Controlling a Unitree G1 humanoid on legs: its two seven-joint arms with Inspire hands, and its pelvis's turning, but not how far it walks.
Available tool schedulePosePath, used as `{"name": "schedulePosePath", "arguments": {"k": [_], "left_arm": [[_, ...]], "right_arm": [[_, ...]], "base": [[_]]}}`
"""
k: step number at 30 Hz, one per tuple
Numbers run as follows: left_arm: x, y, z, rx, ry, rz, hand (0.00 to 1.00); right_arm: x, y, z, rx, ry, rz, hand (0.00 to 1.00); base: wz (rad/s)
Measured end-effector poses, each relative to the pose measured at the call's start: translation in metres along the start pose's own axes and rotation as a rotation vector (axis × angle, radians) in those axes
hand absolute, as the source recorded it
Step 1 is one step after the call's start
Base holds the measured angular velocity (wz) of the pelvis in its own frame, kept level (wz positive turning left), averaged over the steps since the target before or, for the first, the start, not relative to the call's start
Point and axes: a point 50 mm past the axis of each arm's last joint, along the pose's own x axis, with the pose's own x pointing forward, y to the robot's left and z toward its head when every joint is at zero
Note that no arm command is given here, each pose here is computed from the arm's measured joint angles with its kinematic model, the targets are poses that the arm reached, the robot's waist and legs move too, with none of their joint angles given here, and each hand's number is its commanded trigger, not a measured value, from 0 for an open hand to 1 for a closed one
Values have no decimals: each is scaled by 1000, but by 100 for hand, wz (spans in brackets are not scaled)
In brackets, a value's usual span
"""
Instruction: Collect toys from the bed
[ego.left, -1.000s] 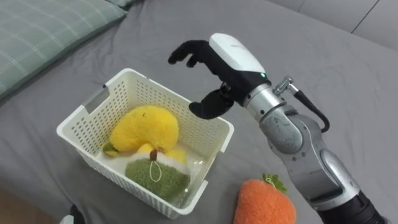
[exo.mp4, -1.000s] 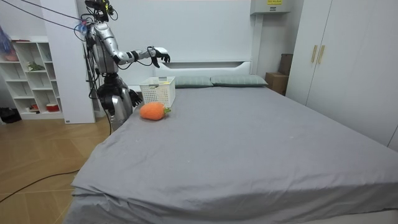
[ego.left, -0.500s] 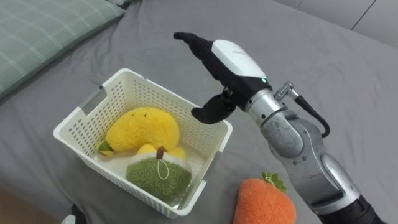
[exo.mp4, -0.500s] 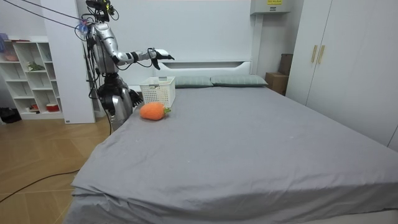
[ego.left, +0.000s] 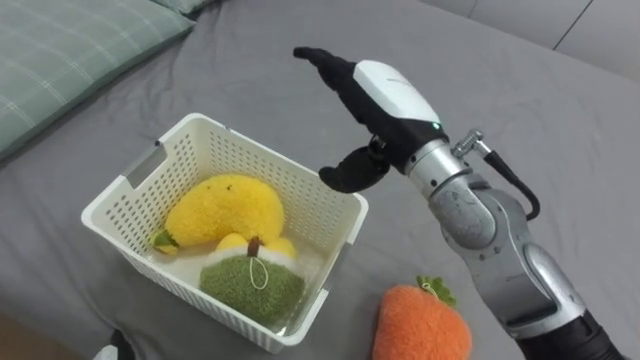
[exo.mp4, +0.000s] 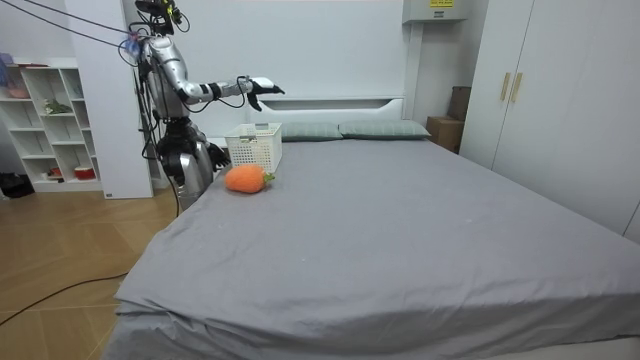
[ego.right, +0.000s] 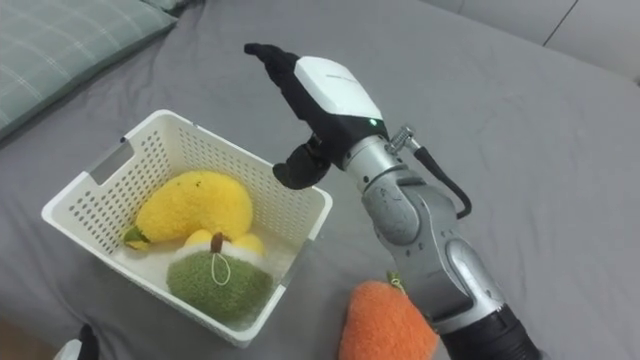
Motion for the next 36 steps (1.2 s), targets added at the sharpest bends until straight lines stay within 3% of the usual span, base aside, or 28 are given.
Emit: {"name": "schedulePosePath", "arguments": {"k": [15,18,27,36], "left_arm": [[-2,1,-9,-15,33,32,0],[-4,-2,-12,-13,45,30,0],[-7,-4,-21,-7,68,19,0],[-11,-7,-29,2,88,12,0]], "right_arm": [[-21,-1,-37,69,145,-36,0],[-36,6,-54,167,226,-47,0],[-52,22,-87,250,389,-42,0],[-78,46,-96,311,475,11,0]], "base": [[-2],[-8],[-4],[-1]]}}
